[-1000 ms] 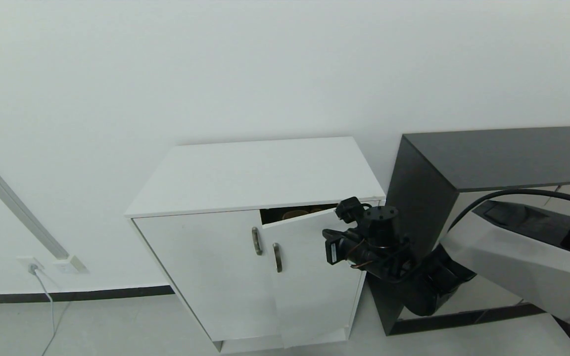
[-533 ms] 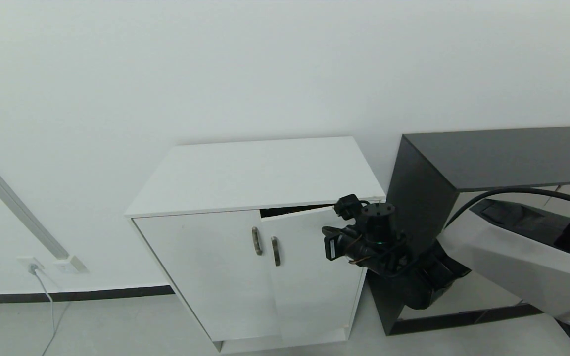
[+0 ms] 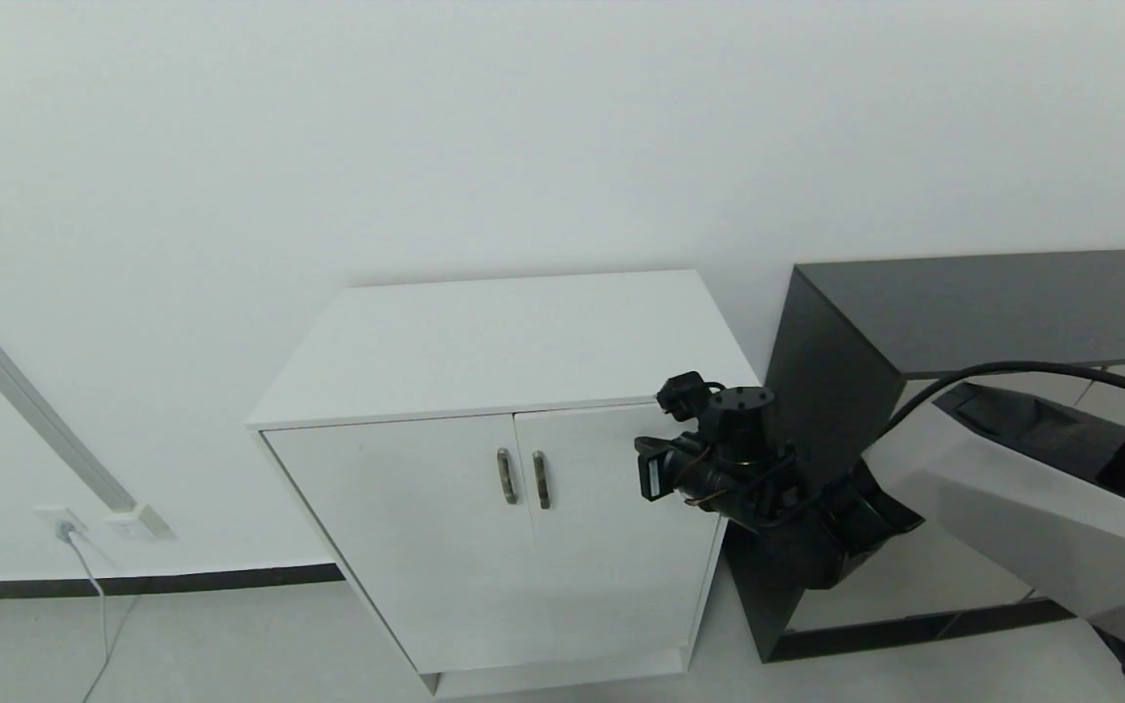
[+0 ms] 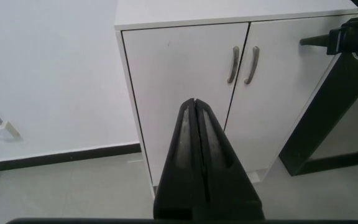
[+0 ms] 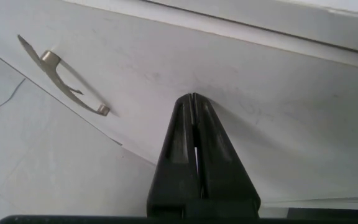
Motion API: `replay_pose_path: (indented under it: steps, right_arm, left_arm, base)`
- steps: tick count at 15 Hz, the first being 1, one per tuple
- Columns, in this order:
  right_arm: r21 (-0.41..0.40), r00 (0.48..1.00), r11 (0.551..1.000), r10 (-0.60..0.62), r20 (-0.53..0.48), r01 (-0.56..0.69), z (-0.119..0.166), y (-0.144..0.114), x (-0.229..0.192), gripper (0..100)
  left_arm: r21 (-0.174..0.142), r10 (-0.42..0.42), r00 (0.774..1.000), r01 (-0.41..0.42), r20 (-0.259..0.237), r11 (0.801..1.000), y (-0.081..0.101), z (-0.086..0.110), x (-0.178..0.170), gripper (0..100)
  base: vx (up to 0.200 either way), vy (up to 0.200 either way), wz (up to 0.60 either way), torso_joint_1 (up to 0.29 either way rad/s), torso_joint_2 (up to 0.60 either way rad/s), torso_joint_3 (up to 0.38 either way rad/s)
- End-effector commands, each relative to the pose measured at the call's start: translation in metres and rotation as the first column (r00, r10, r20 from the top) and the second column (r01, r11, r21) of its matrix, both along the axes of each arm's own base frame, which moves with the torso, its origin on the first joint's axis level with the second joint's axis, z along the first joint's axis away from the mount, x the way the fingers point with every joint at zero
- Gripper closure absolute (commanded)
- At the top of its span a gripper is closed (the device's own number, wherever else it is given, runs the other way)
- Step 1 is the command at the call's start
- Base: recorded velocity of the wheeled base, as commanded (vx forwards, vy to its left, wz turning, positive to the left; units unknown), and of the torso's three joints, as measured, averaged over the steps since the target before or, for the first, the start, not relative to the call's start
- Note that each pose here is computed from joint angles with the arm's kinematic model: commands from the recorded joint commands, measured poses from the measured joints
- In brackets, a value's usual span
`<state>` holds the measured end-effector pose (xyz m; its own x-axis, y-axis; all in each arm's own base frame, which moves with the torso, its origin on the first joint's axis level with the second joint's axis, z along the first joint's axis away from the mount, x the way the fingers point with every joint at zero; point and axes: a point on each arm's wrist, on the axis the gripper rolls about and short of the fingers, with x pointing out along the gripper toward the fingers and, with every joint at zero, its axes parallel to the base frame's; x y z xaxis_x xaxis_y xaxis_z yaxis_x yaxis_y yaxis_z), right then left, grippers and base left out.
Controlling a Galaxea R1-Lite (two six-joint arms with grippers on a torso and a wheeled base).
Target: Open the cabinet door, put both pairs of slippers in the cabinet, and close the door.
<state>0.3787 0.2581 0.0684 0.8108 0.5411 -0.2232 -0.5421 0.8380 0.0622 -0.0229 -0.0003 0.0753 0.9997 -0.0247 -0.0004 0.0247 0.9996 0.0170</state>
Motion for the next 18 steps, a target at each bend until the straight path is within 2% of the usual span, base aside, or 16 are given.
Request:
replay_pose_path:
  steps: [1, 12, 15, 18]
  right_arm:
    - [0.006, 1.0, 1.0, -0.003, 0.009, 0.003, 0.003, 0.001, 0.003, 100]
    - [0.004, 1.0, 1.0, -0.007, 0.008, 0.007, 0.005, -0.001, 0.001, 100]
    - [-0.001, 1.0, 1.0, -0.007, 0.002, 0.007, 0.014, -0.013, -0.018, 100]
    - [0.014, 0.999, 1.0, -0.026, 0.025, 0.025, 0.023, -0.041, -0.05, 100]
  left_arm:
    - [0.0, 0.0, 1.0, 0.0, -0.001, 1.0, 0.0, 0.0, 0.0, 100]
    - [-0.002, 0.0, 1.0, 0.0, -0.001, 1.0, 0.0, 0.0, 0.0, 100]
    - [-0.002, 0.0, 1.0, 0.0, -0.001, 1.0, 0.0, 0.0, 0.0, 100]
    - [-0.002, 0.0, 1.0, 0.0, -0.001, 1.0, 0.0, 0.0, 0.0, 100]
  base:
    - [0.0, 0.0, 0.0, 0.0, 0.0, 0.0]
    - [0.0, 0.0, 0.0, 0.0, 0.0, 0.0]
    - [0.0, 0.0, 0.0, 0.0, 0.0, 0.0]
    - [0.0, 0.0, 0.0, 0.0, 0.0, 0.0]
